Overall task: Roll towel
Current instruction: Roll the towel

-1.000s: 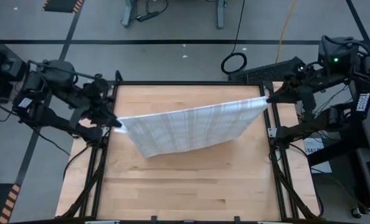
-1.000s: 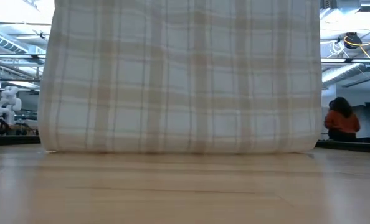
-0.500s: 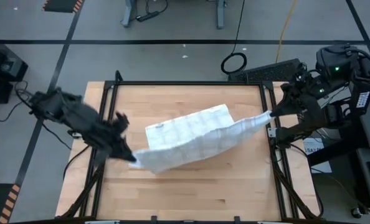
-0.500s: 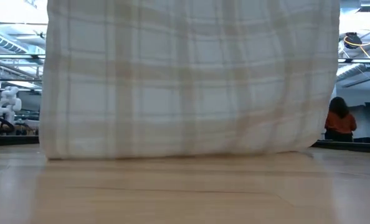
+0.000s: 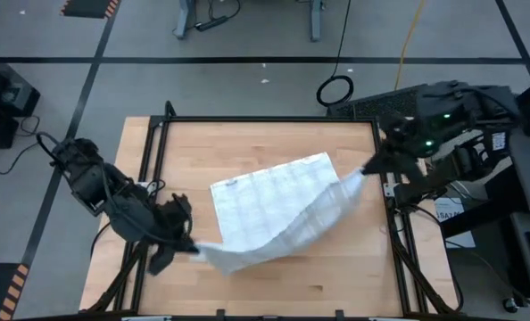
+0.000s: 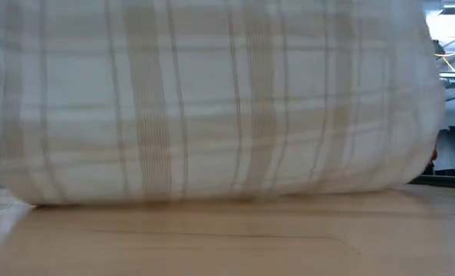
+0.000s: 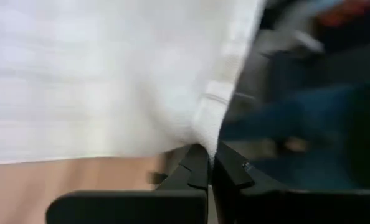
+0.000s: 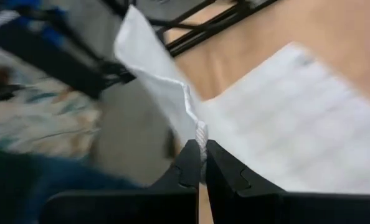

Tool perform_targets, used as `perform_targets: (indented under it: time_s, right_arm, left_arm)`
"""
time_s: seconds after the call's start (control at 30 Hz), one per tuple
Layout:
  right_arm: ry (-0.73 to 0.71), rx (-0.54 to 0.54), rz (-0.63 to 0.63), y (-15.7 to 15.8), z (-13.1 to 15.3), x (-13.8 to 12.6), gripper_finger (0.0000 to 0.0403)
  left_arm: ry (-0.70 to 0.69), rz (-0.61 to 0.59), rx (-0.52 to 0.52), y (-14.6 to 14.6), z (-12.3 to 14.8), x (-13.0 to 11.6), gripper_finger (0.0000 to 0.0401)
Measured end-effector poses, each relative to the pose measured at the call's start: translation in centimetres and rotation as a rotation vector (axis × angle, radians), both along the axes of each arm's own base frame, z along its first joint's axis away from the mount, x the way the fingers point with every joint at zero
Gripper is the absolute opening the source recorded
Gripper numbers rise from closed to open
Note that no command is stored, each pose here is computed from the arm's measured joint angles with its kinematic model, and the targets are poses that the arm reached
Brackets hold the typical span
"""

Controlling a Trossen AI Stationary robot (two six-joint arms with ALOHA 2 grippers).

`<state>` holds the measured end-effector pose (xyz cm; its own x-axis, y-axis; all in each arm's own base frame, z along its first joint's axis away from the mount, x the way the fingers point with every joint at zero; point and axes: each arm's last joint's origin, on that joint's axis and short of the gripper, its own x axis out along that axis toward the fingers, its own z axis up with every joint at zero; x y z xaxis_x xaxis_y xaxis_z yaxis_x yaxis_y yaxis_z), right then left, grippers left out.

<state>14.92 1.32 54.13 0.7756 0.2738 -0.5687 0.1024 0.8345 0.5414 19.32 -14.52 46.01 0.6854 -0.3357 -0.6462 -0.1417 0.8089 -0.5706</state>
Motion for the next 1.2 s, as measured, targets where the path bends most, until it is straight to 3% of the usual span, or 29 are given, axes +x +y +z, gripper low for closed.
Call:
perform_targets:
  time_s: [0.2,0.43,0.6,0.7,0.77,0.9,1.03,1.2]
  right_arm:
    - [-0.101,-0.286,-0.248,-1.4,0.6,1.0,0.0002]
    - [-0.343,-0.56,-0.522,-4.0,3.3,1.9,0.0002]
    - [-0.531,-0.688,-0.716,-6.2,5.8,1.7,0.0002]
    - [-0.681,-0.703,-0.821,-7.3,7.4,1.5,0.0002]
    - [-0.768,-0.683,-0.86,-7.6,8.1,1.5,0.0002]
    - [-0.855,-0.607,-0.813,-7.5,8.6,1.4,0.0002]
    - [-0.816,-0.469,-0.685,-6.9,7.8,1.3,0.0002]
    - [-0.695,-0.302,-0.499,-5.5,6.4,1.2,0.0002]
  left_arm:
    - [-0.02,0.306,0.33,4.0,-0.1,-2.1,0.0003]
    - [-0.315,0.801,0.71,9.6,3.0,-4.5,0.0003]
    - [-0.423,1.024,0.853,12.5,6.5,-5.5,0.0003]
    - [-0.545,1.014,0.875,13.6,9.3,-5.6,0.0003]
    - [-0.71,0.973,0.86,14.0,11.2,-5.7,0.0003]
    - [-1.015,0.889,0.8,14.0,13.5,-5.6,0.0003]
    - [-1.052,0.786,0.746,13.7,13.2,-5.0,0.0003]
    - [-1.018,0.56,0.598,12.9,11.8,-4.1,0.0003]
